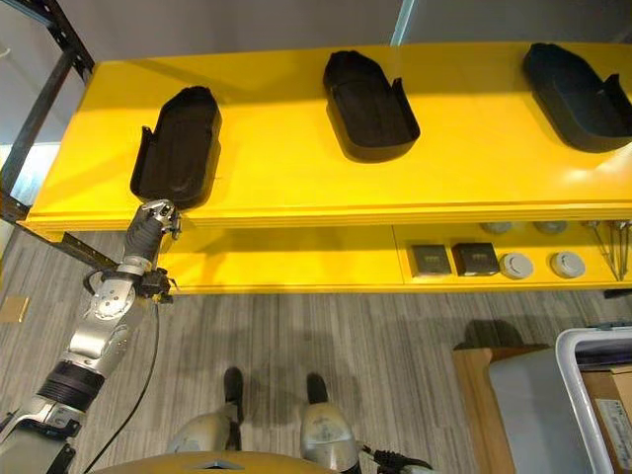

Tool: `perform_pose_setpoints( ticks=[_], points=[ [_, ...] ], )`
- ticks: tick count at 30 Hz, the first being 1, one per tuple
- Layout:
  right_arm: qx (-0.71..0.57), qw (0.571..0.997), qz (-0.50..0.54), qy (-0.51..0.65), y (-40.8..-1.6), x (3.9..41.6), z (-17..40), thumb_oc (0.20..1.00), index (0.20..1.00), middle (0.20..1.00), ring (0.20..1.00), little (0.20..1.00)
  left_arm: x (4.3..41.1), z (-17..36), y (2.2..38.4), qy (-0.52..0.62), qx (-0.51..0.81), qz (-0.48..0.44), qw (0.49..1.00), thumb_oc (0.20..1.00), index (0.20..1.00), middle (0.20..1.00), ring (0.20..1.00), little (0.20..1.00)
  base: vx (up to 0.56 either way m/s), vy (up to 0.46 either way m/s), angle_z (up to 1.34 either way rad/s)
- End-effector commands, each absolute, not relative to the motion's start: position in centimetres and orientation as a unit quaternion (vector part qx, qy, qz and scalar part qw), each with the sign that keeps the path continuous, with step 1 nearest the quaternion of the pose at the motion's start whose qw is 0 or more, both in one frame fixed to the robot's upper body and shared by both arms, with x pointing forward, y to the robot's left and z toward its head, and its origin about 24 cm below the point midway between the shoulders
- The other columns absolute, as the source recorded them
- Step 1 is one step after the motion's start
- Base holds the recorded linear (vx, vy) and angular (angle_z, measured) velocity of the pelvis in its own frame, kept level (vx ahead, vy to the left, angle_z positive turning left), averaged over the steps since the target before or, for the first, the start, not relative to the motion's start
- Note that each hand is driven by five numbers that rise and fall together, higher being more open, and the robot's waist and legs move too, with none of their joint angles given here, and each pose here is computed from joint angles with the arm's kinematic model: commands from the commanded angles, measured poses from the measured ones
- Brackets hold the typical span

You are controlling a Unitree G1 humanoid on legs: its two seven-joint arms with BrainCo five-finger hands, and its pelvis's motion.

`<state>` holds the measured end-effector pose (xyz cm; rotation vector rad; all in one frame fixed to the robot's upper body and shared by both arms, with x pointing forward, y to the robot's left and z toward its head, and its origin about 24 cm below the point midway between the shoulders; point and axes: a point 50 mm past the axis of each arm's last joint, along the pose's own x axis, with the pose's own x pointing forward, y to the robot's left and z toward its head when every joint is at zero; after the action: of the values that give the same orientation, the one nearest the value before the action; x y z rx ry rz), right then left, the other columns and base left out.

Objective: Move parts from the plastic box to the shelf.

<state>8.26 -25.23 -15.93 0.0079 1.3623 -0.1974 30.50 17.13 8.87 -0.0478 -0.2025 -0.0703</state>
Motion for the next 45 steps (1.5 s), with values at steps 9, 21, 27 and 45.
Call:
perform_pose_setpoints(
  ticks=[9,21,27,45],
  points=[
    [0.031,0.776,-0.125,0.617,-25.7,7.6,-15.9,1.0,1.0,1.0,1.0,1.0,32.3,14.4,16.9,-0.251,-0.055,0.012,0.966,0.2,0.2,0.2,0.2,0.2,-0.03,0.022,-0.03],
    [0.013,0.78,-0.112,0.615,-25.7,7.9,-15.8,1.0,1.0,1.0,1.0,1.0,32.5,18.4,17.1,-0.315,-0.086,0.024,0.945,0.2,0.2,0.2,0.2,0.2,-0.01,-0.005,-0.05],
    [0.008,0.782,-0.109,0.614,-25.9,8.1,-15.7,1.0,1.0,1.0,1.0,1.0,32.9,18.0,18.2,-0.301,-0.074,0.049,0.949,0.2,0.2,0.2,0.2,0.2,0.0,0.0,0.0],
    [-0.003,0.785,-0.11,0.609,-26.3,9.3,-15.3,1.0,1.0,1.0,1.0,1.0,31.7,15.8,19.7,-0.284,-0.081,0.07,0.953,0.2,0.2,0.2,0.2,0.2,0.0,-0.004,0.0]
  ],
)
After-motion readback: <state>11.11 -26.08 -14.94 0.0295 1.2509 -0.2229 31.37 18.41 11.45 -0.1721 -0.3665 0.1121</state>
